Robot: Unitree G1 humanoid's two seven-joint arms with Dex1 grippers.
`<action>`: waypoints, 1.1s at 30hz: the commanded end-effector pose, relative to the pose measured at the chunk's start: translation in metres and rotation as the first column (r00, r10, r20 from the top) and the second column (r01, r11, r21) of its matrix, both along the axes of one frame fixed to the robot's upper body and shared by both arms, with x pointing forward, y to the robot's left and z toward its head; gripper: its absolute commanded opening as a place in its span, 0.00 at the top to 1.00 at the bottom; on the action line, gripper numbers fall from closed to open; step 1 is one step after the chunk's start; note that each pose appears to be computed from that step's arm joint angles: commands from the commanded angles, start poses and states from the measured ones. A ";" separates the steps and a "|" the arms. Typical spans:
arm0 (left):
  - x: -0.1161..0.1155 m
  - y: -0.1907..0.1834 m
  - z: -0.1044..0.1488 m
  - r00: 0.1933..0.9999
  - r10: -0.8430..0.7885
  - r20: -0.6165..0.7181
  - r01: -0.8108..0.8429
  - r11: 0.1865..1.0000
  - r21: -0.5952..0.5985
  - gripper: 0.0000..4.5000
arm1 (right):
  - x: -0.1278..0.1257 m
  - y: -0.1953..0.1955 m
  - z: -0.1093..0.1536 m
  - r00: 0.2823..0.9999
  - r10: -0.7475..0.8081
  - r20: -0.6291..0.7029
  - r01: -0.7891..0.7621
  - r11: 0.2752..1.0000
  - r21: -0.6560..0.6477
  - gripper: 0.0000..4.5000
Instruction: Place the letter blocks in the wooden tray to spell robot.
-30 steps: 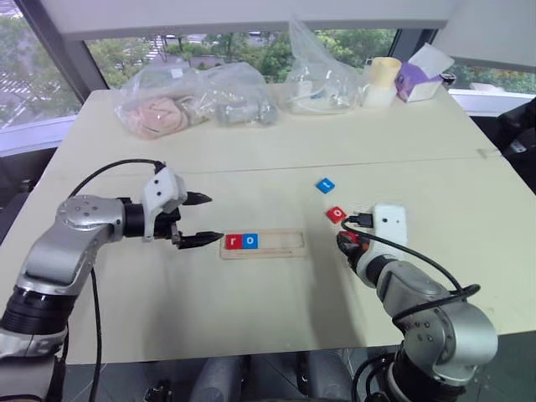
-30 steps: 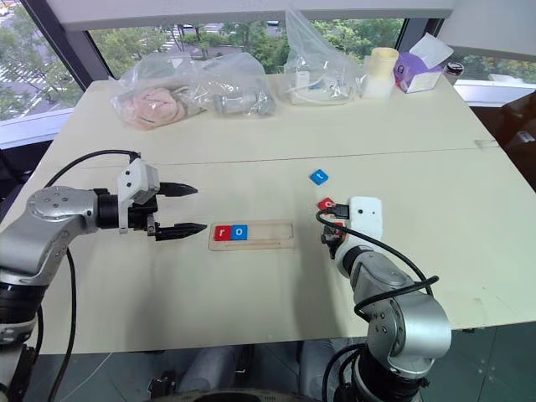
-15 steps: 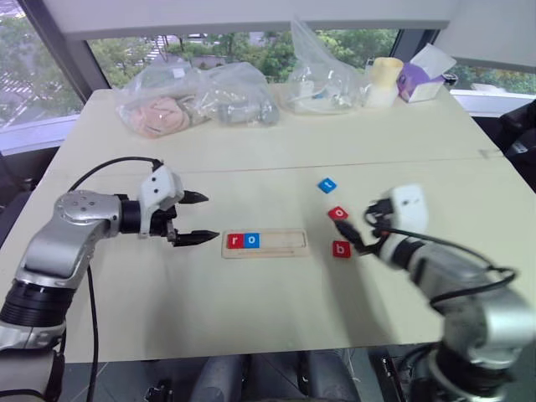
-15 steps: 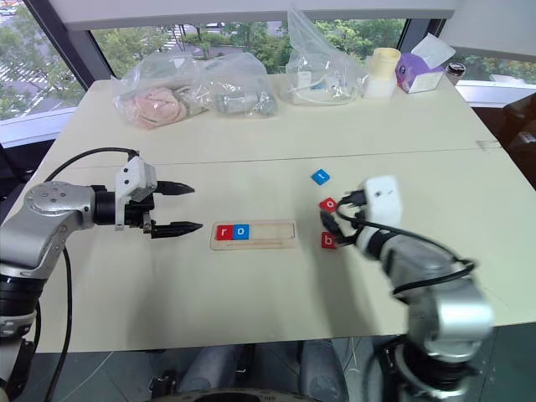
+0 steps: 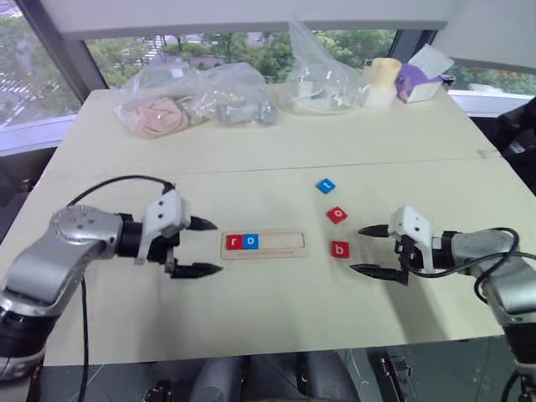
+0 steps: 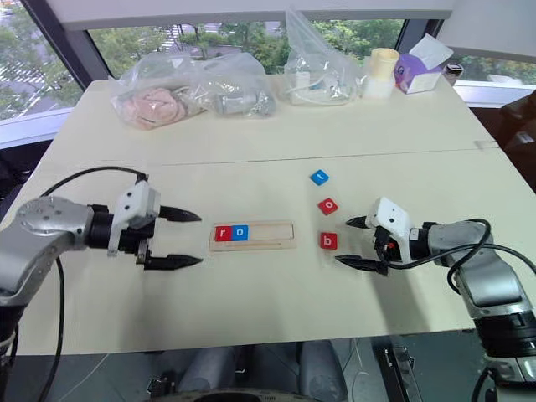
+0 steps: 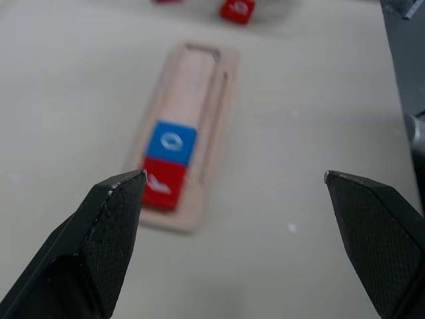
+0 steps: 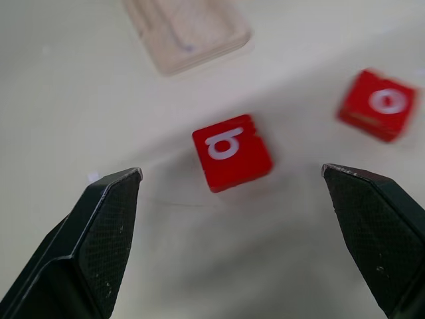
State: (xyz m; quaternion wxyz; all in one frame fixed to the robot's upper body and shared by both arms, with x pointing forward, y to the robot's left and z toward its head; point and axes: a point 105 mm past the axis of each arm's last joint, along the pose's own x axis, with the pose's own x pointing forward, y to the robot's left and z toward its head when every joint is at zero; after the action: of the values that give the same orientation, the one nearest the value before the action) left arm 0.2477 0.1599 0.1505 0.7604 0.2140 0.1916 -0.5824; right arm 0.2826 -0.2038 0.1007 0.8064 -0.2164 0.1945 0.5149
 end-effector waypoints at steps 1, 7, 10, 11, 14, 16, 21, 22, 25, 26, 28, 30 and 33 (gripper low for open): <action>-0.002 0.003 0.015 0.998 0.036 0.058 -0.035 0.999 -0.018 0.00 | 0.004 0.005 0.006 0.998 0.053 0.034 -0.053 0.999 0.000 0.01; -0.007 0.001 0.013 0.997 0.052 0.064 -0.050 0.998 -0.026 0.00 | 0.010 0.010 -0.006 0.996 0.084 0.032 -0.084 0.996 -0.015 0.01; -0.006 0.004 0.010 0.995 0.067 0.077 -0.066 0.998 -0.011 0.00 | 0.012 0.009 -0.006 0.996 0.075 0.038 -0.074 0.997 -0.008 0.12; -0.006 0.004 0.009 0.995 0.070 0.077 -0.069 0.998 -0.012 0.00 | 0.012 0.008 -0.006 0.997 0.067 0.040 -0.066 0.998 -0.008 0.18; -0.006 0.003 0.007 0.995 0.072 0.076 -0.071 0.997 -0.014 0.00 | 0.013 0.007 -0.007 0.997 0.058 0.041 -0.058 0.998 -0.006 0.53; -0.005 0.004 0.005 0.994 0.076 0.076 -0.075 0.997 -0.013 0.00 | 0.015 0.009 -0.006 0.998 0.052 0.047 -0.052 0.999 0.000 0.74; -0.007 0.029 -0.021 0.995 0.085 0.046 -0.090 0.990 0.107 0.00 | 0.024 0.046 0.025 0.999 0.046 0.027 -0.050 0.983 0.179 0.76; -0.006 0.030 -0.018 0.994 0.101 0.046 -0.104 0.991 0.081 0.00 | 0.026 0.058 0.031 0.997 0.064 0.034 -0.069 0.980 0.186 0.76; 0.004 0.028 -0.003 0.987 0.148 0.067 -0.149 0.989 0.001 0.00 | 0.030 0.095 0.039 0.991 0.123 0.057 -0.130 0.980 0.153 0.76; 0.006 0.029 0.001 0.984 0.161 0.077 -0.161 0.987 -0.011 0.00 | 0.031 0.109 0.041 0.988 0.139 0.065 -0.147 0.979 0.141 0.76; 0.008 0.031 0.003 0.981 0.175 0.085 -0.174 0.985 -0.015 0.00 | 0.027 0.135 0.046 0.978 0.201 0.063 -0.207 0.970 0.129 0.76; 0.008 0.032 0.002 0.980 0.180 0.085 -0.179 0.984 -0.012 0.00 | 0.025 0.146 0.047 0.971 0.231 0.067 -0.237 0.965 0.113 0.76; 0.007 0.032 -0.001 0.979 0.187 0.086 -0.187 0.982 -0.013 0.00 | 0.031 0.155 0.042 0.969 0.236 0.073 -0.241 0.969 0.061 0.76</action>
State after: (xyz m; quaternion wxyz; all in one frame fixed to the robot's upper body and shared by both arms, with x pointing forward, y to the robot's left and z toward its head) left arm 0.2537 0.1917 0.1418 0.8149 0.2126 0.1920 -0.5038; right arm 0.3100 -0.0517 0.1365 0.7514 -0.2065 0.1340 0.6122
